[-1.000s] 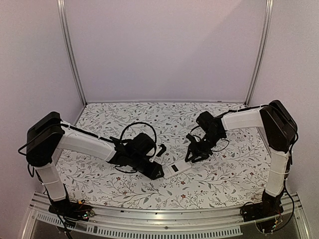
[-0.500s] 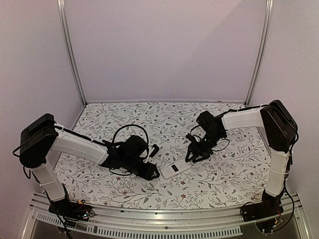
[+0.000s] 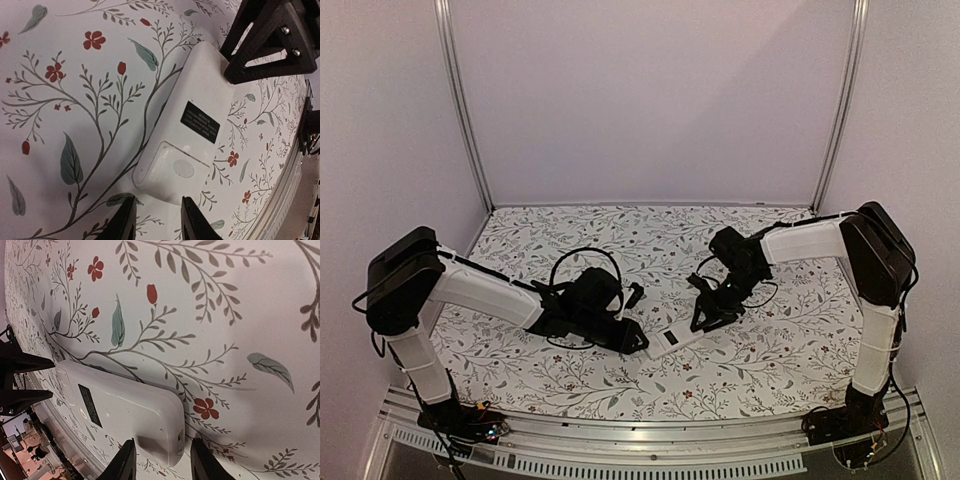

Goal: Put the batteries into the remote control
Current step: Press the battery cover onto the remote control without the battery cover.

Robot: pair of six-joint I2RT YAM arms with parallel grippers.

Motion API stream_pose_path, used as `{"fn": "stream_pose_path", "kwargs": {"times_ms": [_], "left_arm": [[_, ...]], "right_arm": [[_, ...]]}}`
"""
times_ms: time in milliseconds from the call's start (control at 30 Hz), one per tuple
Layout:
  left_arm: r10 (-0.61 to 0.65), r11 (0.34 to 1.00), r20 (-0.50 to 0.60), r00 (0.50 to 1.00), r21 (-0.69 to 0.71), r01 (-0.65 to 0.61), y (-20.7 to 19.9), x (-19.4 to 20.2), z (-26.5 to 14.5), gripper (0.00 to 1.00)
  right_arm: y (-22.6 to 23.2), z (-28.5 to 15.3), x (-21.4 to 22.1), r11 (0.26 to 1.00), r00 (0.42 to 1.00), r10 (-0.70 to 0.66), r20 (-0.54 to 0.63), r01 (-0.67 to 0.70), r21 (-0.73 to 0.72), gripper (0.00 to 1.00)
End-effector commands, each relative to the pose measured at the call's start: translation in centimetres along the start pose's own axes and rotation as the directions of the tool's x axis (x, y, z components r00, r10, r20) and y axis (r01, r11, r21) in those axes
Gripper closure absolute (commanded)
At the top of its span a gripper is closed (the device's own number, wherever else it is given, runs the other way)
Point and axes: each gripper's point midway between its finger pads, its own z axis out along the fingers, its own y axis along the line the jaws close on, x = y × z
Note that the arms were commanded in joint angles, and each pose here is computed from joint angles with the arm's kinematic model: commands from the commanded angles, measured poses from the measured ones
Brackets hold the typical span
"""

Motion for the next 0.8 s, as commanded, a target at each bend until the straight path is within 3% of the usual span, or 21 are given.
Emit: {"fn": "stream_pose_path", "kwargs": {"times_ms": [0, 500, 767], "left_arm": [[-0.034, 0.999, -0.011, 0.999, -0.038, 0.033, 0.5, 0.2, 0.5, 0.69], [-0.002, 0.998, -0.027, 1.000, -0.061, 0.000, -0.4, 0.1, 1.7, 0.77], [-0.009, 0.997, -0.092, 0.996, -0.083, 0.002, 0.2, 1.2, 2.7, 0.80]], "right_arm": [[-0.4, 0.7, 1.4, 1.000, 0.999, 0.014, -0.041, -0.013, 0.003, 0.64], [0.4, 1.0, 2.6, 1.000, 0.998, 0.002, -0.061, -0.004, -0.019, 0.73], [0.8, 1.2, 2.7, 0.999, 0.998, -0.006, -0.066, 0.004, -0.036, 0.78]]}}
